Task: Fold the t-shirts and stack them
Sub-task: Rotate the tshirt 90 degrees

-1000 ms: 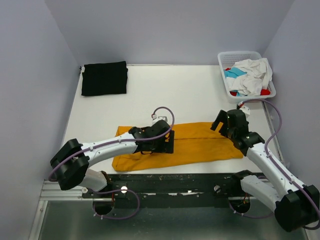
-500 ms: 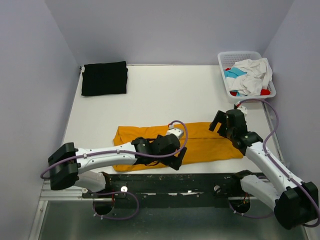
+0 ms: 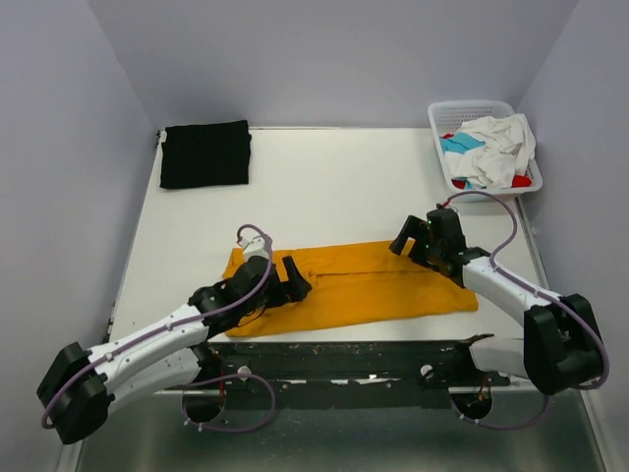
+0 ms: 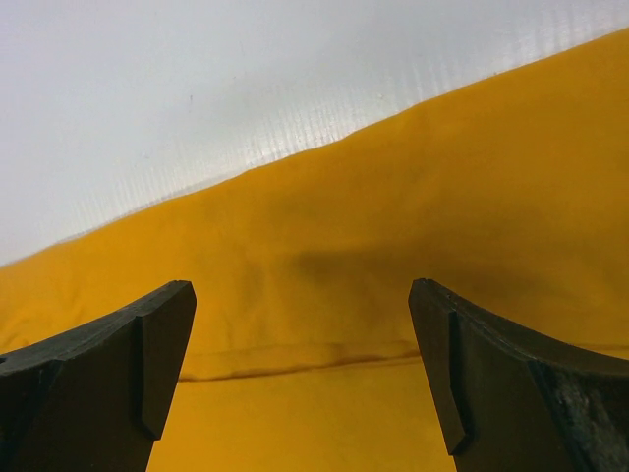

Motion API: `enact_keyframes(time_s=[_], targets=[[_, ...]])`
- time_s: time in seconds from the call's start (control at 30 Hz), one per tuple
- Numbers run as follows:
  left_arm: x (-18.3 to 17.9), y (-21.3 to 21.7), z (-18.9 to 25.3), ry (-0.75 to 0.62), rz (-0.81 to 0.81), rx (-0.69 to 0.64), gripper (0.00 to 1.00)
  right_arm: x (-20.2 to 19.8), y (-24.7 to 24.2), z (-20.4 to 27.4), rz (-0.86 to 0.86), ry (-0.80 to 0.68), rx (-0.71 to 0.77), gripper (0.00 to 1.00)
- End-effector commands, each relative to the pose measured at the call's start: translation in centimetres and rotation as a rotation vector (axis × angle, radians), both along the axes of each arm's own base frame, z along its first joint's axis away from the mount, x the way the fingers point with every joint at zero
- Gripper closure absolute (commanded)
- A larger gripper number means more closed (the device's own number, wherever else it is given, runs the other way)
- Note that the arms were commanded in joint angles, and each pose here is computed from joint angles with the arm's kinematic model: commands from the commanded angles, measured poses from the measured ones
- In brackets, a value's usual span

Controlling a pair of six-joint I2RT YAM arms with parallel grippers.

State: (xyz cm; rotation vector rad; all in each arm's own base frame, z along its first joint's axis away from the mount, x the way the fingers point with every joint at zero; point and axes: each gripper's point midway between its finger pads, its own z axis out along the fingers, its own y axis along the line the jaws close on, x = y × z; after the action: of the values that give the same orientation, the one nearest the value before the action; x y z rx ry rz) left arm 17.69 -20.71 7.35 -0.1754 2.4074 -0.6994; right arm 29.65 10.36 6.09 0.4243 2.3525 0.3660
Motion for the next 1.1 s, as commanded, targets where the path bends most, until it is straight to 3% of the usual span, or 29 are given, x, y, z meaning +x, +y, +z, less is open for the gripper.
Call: enact_keyframes(time_s=[0.0,0.13,0.3,0.43,0.63,0.8,0.93,1.0,1.07], targets=[[2.2,-0.3,4.2,-0.148,0.108,-0.218,0.01,2.2,2.2,0.2,0.008,-0.037,0.094,0.00],[2.2,2.3,1.5,-0.066,0.250,-0.192,0.01,2.3,1.4,-1.0,-0.040,-0.018,0.062,0.00],[2.1,1.3,-0.8,0.060,0.208,-0.175,0.01,1.5,1.3,-1.8,-0.047,0.016,0.062,0.00],[4.4,0.5,-2.4,0.145,0.200,-0.101,0.02,0.1,2.2,-2.7,-0.011,0.054,0.113,0.00],[12.8,0.1,-2.6,0.221,0.257,-0.090,0.01,-1.6,3.1,-3.6,0.016,0.118,0.169,0.00],[23.0,-2.3,-1.4,0.268,0.194,0.011,0.01,-3.8,5.3,-3.6,0.073,0.218,0.276,0.00],[29.1,-6.8,-0.3,0.335,-0.043,-0.147,0.02,-6.5,8.9,-3.6,0.173,0.301,0.377,0.00],[30.8,-8.1,0.8,0.329,-0.166,-0.243,0.02,-8.4,13.1,-2.5,0.337,0.322,0.443,0.00],[32.0,-8.0,1.1,0.357,-0.166,-0.269,0.02,-10.5,16.6,-1.8,0.483,0.344,0.447,0.00]])
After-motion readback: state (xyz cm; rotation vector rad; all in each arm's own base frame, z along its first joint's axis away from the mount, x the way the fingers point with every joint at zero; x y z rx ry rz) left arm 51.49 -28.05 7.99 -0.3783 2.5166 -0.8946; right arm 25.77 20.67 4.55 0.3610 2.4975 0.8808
